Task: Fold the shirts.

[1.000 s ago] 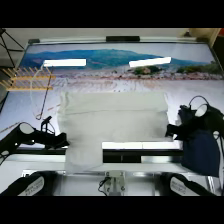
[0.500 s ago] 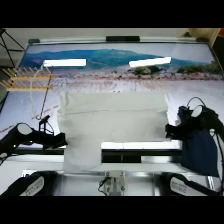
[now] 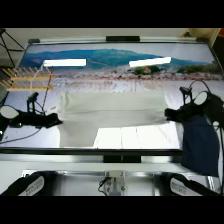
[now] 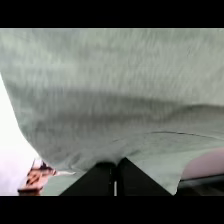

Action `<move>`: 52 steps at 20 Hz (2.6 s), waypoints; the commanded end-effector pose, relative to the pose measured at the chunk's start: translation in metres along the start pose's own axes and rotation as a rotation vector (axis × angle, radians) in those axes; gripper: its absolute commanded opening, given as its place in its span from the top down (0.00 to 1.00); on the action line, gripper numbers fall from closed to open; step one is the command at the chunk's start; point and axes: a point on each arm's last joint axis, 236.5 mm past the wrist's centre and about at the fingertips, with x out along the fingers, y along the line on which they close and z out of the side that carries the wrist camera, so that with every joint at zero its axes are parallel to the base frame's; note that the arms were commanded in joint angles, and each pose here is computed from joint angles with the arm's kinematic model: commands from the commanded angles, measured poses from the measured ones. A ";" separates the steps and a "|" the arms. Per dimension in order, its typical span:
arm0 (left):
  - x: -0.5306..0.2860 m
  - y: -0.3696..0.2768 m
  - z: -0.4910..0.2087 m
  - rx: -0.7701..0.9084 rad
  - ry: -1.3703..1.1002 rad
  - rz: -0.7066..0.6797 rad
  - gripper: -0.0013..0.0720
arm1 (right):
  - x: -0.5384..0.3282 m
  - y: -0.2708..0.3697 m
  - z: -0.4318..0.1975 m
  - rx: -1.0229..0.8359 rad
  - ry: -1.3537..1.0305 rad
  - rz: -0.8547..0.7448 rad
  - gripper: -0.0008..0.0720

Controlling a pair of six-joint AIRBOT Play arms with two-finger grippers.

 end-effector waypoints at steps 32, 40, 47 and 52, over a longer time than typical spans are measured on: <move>0.062 -0.068 0.152 0.116 0.074 -0.202 0.30 | 0.079 0.043 0.143 0.154 -0.063 0.332 0.89; 0.152 -0.231 0.102 0.137 0.080 -0.441 0.93 | -0.107 0.091 0.144 -0.050 -0.321 0.364 0.89; 0.190 -0.317 0.076 0.042 -0.022 -0.546 0.93 | -0.219 0.129 0.087 -0.091 -0.431 0.421 0.89; 0.224 -0.382 0.012 -0.090 0.114 -0.680 0.93 | -0.262 0.149 0.064 -0.032 -0.486 0.494 0.89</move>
